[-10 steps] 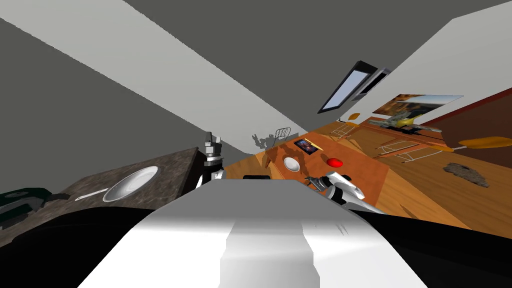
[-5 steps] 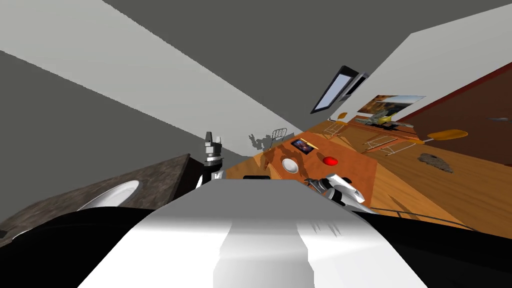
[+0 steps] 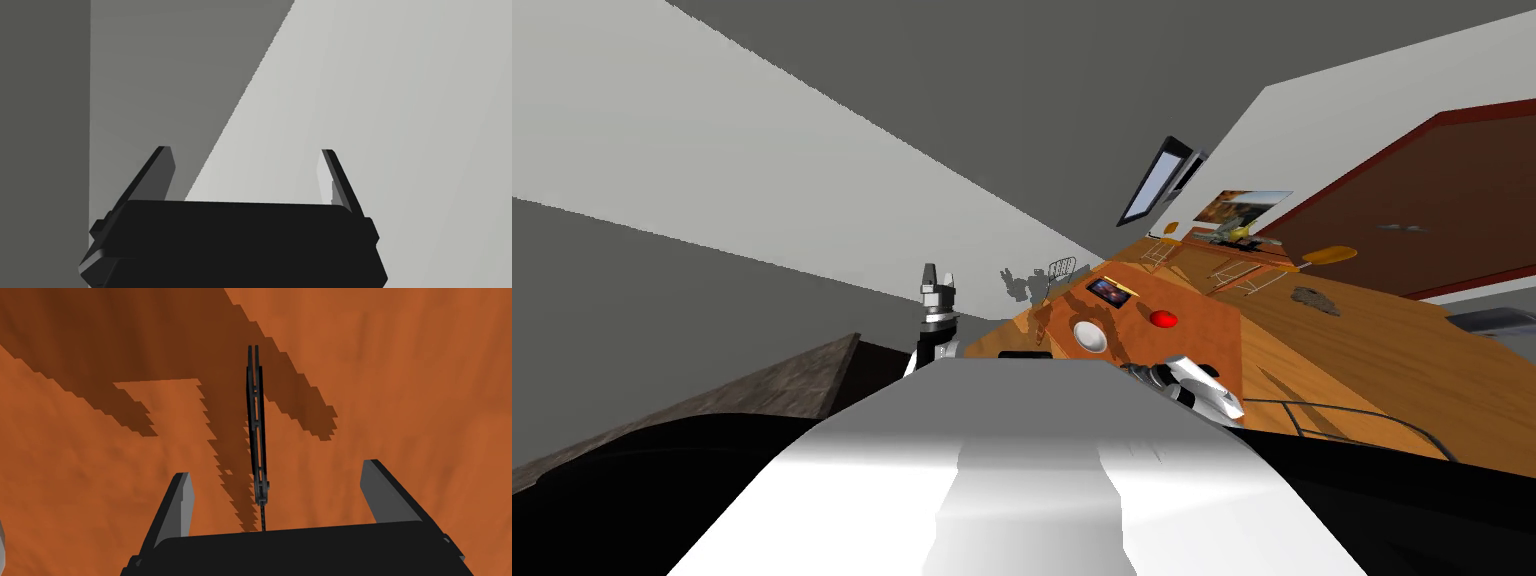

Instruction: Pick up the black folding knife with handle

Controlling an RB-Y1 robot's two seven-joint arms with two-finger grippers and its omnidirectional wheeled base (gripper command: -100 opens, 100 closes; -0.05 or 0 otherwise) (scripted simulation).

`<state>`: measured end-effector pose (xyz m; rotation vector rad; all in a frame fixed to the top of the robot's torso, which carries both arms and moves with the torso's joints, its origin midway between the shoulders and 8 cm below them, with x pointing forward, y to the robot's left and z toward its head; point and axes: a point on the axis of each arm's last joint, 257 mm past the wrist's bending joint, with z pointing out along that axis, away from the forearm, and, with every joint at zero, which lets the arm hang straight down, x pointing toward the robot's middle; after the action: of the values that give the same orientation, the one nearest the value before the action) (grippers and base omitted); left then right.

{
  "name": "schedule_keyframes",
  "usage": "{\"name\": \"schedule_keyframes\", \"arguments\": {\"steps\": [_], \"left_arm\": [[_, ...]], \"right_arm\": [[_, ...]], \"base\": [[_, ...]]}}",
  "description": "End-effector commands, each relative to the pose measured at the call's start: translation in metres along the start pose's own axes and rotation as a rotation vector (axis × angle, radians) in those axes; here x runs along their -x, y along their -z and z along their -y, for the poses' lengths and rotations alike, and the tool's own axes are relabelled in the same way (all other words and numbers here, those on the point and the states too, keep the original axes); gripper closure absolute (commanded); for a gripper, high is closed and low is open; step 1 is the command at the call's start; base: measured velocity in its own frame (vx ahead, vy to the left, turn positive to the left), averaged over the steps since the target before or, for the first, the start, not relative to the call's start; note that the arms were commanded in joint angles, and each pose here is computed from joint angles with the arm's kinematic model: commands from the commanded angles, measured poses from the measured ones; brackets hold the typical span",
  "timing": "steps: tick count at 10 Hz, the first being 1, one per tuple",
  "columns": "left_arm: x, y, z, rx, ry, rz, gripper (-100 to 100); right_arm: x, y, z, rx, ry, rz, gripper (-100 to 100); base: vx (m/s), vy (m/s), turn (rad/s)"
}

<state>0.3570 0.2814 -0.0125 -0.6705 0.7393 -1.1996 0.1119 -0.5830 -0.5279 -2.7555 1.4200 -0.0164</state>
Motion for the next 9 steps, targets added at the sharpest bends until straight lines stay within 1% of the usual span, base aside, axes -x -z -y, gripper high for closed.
{"name": "schedule_keyframes", "arguments": {"steps": [1,2,3,4,5,9], "left_arm": [[0.0,0.0,0.0,0.0,0.0,0.0,0],[0.0,0.0,0.0,0.0,0.0,0.0,0],[-0.0001,-0.0001,0.0001,0.0,0.0,0.0,0],[0.0,0.0,0.0,0.0,0.0,0.0,0],[-0.0001,-0.0001,0.0001,0.0,0.0,0.0,0],[-0.0001,-0.0002,0.0001,0.0,0.0,0.0,0]], "right_arm": [[0.008,-0.0031,-0.0061,0.002,0.035,0.0,-100],[0.008,-0.0031,-0.0061,0.002,0.044,0.0,-100],[0.013,-0.005,-0.0104,0.003,0.064,0.001,-100],[0.0102,-0.0044,-0.008,0.002,0.051,0.001,-100],[0.0106,-0.0046,-0.0084,0.003,0.055,0.001,100],[0.0102,-0.0043,-0.0086,0.004,0.056,0.0,100]], "base": [[0.193,0.013,-0.233],[0.138,0.028,-0.059],[0.118,0.007,-0.145],[0.055,0.004,-0.04],[0.01,0.002,0.009],[0.0,0.0,0.0]]}}
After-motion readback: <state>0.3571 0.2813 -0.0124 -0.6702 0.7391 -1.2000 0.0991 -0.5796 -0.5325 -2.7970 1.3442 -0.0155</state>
